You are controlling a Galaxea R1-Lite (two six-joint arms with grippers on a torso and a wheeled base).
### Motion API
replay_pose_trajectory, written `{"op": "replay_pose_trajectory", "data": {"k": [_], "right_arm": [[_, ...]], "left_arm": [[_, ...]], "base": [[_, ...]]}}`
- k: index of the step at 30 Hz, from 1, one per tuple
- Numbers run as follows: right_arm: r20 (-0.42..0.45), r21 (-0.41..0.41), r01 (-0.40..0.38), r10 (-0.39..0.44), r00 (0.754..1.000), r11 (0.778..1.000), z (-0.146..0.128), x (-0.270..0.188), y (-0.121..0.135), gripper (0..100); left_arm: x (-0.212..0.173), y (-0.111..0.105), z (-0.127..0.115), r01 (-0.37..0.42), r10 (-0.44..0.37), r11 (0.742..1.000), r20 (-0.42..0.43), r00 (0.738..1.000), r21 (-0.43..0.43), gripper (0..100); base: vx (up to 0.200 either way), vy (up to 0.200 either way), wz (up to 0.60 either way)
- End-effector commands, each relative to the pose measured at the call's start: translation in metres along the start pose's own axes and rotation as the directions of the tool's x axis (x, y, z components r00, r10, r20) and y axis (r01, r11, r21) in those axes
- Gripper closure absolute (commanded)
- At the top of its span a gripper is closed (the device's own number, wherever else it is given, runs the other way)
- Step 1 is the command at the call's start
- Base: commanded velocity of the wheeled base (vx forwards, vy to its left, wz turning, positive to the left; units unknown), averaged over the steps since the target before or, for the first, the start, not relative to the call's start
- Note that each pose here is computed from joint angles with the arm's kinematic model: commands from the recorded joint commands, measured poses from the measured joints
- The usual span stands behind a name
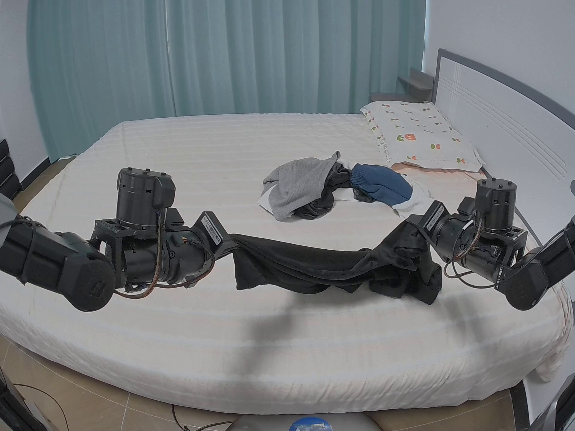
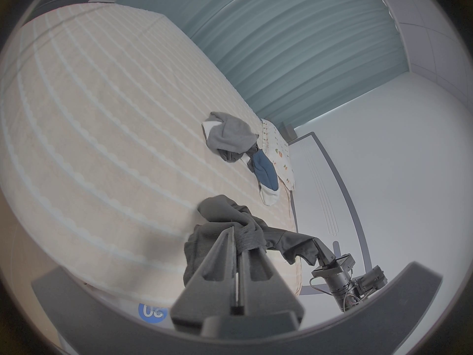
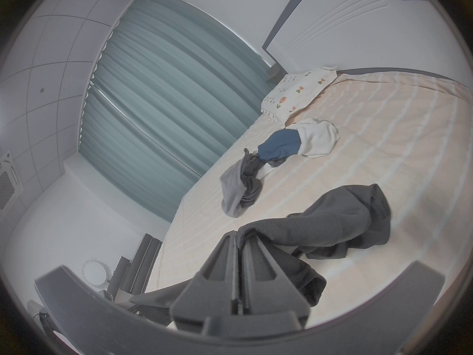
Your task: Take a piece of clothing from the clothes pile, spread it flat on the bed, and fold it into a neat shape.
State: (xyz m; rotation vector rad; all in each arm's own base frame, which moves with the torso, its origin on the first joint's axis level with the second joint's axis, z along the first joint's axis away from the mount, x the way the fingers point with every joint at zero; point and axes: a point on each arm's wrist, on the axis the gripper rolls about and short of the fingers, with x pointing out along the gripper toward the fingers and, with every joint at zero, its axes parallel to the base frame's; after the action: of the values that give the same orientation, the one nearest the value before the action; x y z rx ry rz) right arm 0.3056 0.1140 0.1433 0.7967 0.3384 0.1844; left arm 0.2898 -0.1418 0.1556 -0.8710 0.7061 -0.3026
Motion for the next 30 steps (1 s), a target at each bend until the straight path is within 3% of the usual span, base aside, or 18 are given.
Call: {"op": "replay_pose_trajectory", "data": {"k": [1, 8, 13, 30], "right_arm": [[0.014, 0.002, -0.018, 0.018, 1.000, 1.000, 0.004, -0.004, 0.004, 100], [0.025, 0.010, -0.021, 0.020, 0.999, 1.000, 0.007, -0.004, 0.004, 100], [0.012, 0.086, -0.073, 0.072, 0.997, 0.994, 0.014, -0.008, 0.008, 100], [0.020, 0.087, -0.059, 0.057, 0.998, 0.994, 0.018, -0.006, 0.005, 100]], "left_arm": [[-0.005, -0.003, 0.003, 0.012, -0.012, 1.000, 0.014, 1.000, 0.000, 100], [-0.012, -0.006, 0.007, 0.028, -0.028, 1.000, 0.032, 0.999, 0.001, 100], [-0.017, -0.006, 0.011, 0.032, -0.032, 0.999, 0.049, 0.998, -0.001, 100], [-0.021, -0.008, 0.012, 0.041, -0.042, 0.999, 0.057, 0.997, 0.007, 100]], "base": [[0.000, 0.200, 0.00], [0.000, 0.200, 0.00], [0.000, 0.200, 0.00], [0.000, 0.200, 0.00]]}}
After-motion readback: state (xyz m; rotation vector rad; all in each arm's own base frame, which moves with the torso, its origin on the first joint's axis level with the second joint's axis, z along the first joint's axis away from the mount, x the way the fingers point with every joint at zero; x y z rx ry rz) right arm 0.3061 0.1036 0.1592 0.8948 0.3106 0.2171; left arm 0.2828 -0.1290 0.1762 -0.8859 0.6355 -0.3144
